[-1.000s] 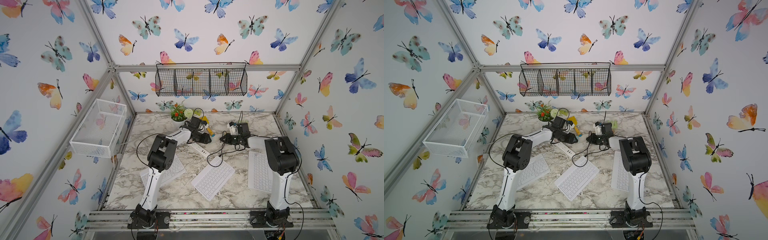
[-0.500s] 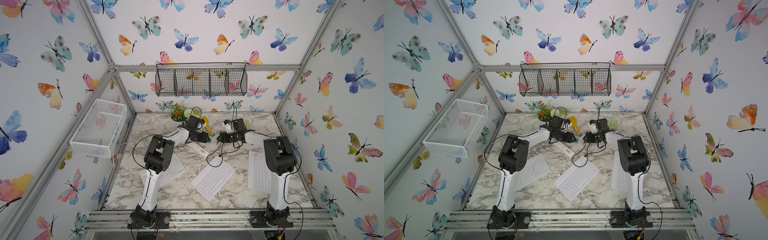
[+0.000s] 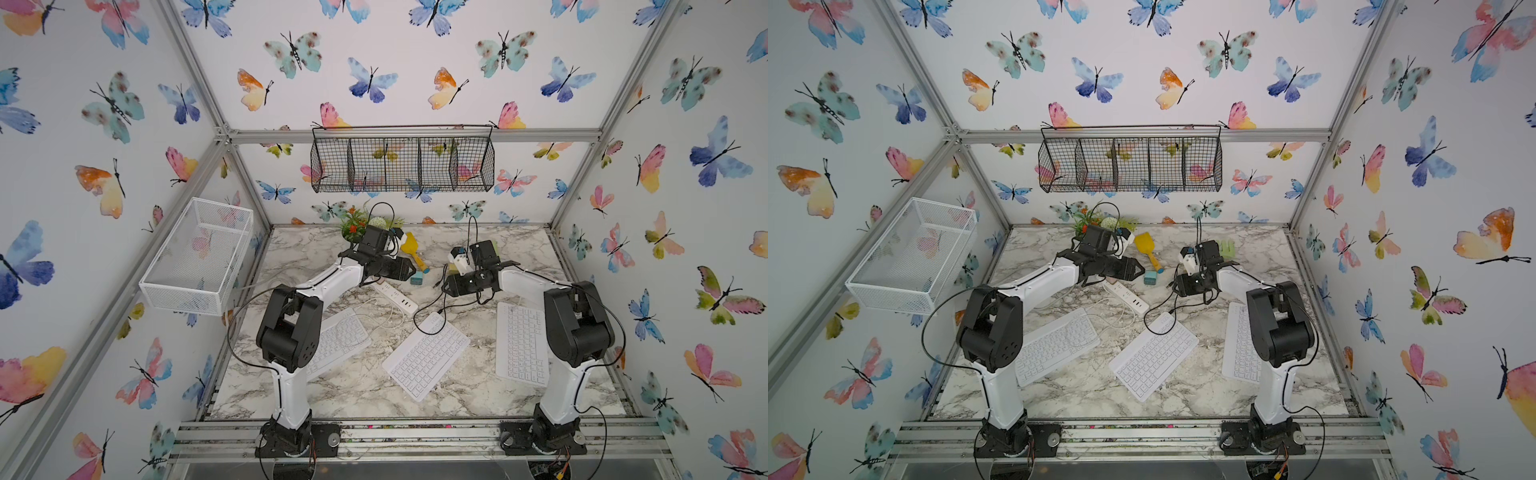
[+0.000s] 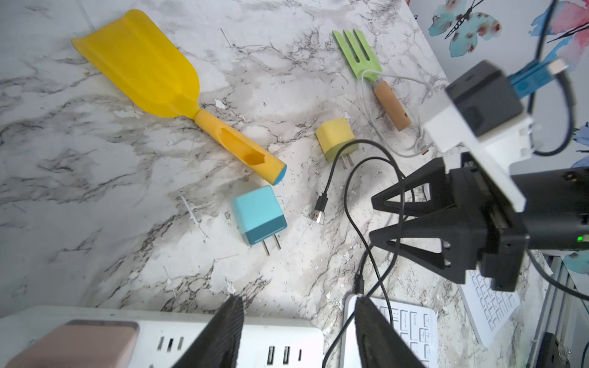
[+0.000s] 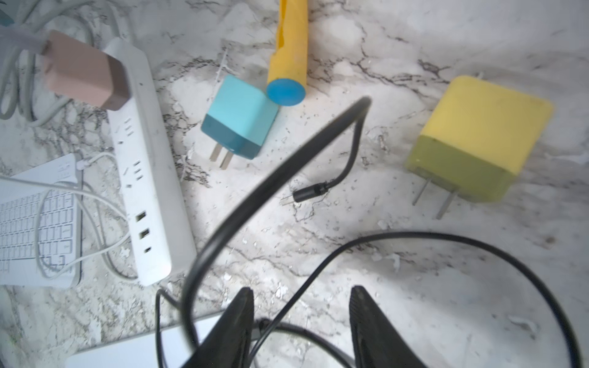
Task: Unplug the wireless keyboard
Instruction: Place the plug at the center of the board, then remove the power cord from the keyboard.
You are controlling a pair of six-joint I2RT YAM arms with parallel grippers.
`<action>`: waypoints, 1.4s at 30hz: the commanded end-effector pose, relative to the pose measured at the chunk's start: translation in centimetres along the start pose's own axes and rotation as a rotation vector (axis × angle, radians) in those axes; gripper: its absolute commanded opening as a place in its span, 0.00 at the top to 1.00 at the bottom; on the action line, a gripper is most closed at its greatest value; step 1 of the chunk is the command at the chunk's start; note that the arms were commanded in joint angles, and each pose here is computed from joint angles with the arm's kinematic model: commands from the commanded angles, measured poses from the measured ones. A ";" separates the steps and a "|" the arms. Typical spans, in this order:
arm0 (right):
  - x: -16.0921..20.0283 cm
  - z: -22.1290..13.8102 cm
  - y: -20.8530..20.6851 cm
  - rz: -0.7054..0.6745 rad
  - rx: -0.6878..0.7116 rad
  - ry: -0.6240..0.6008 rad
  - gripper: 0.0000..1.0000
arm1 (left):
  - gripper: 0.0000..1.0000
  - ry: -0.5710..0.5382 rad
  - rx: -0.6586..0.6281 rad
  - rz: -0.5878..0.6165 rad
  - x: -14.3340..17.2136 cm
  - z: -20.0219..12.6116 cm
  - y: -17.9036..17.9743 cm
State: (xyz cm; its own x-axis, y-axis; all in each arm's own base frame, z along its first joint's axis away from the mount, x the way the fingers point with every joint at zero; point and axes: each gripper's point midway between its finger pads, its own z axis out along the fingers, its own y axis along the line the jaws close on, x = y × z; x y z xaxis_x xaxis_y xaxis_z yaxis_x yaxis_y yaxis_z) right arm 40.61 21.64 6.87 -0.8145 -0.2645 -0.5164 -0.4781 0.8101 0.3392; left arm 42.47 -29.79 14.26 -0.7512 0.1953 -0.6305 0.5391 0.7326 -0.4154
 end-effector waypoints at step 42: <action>8.0 -5.1 5.1 0.202 -0.187 0.079 0.58 | 0.65 0.357 0.058 0.051 20.0 0.8 -8.2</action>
State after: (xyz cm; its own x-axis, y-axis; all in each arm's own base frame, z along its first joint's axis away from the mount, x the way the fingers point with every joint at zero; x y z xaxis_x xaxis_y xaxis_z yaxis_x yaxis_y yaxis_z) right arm 30.66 20.87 9.38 -0.8992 -0.1650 -0.4052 -0.3827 0.7455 0.5457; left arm 23.28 -31.28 4.27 -0.8133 0.4500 -0.3689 0.5781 0.6967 -0.4248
